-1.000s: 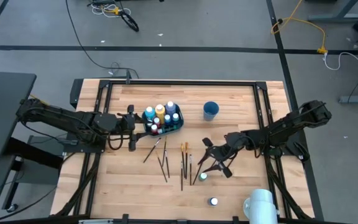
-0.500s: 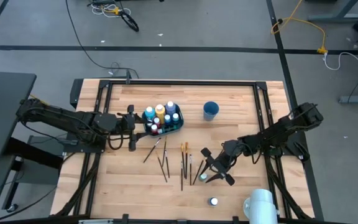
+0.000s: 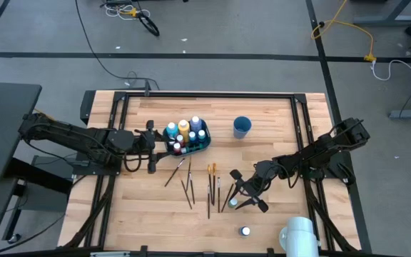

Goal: Pick & Place Paint Supplies
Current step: Put the green paint bottle into the blue bin

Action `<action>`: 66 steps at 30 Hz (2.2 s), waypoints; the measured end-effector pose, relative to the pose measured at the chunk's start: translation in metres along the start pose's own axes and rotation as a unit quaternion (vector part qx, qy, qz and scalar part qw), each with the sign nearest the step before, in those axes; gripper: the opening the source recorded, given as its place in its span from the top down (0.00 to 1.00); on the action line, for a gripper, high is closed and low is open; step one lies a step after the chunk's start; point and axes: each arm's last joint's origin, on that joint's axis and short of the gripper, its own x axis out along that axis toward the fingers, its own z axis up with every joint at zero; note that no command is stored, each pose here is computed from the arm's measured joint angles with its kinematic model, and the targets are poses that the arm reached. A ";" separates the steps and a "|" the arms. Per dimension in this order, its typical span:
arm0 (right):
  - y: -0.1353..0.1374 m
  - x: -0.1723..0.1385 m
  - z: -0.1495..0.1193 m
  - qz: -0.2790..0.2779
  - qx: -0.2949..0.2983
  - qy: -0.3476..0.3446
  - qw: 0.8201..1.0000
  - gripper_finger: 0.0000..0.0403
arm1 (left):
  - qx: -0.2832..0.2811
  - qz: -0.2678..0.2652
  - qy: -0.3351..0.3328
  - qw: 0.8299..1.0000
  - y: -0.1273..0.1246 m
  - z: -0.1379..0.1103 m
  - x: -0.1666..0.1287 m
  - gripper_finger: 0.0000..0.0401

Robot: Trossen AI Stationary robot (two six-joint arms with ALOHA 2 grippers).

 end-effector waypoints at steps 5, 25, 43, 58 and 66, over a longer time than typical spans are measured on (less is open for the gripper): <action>0.000 0.000 -0.001 -0.001 0.004 0.001 1.000 0.55 | 0.000 0.000 0.000 1.000 0.000 0.000 0.000 0.48; -0.007 0.007 -0.022 0.016 0.027 0.029 0.999 0.64 | -0.002 0.000 0.000 1.000 0.000 0.000 0.000 0.48; -0.045 0.003 0.057 -0.174 -0.174 -0.216 0.945 0.70 | -0.002 0.023 -0.002 1.000 0.001 0.001 0.000 0.48; -0.160 0.056 0.055 -0.542 0.032 -0.014 0.840 0.70 | 0.008 0.021 0.008 1.000 -0.001 -0.002 0.005 0.48; -0.188 0.066 0.012 -0.546 0.105 -0.020 0.831 0.70 | 0.016 0.021 0.020 0.999 -0.004 -0.005 0.015 0.48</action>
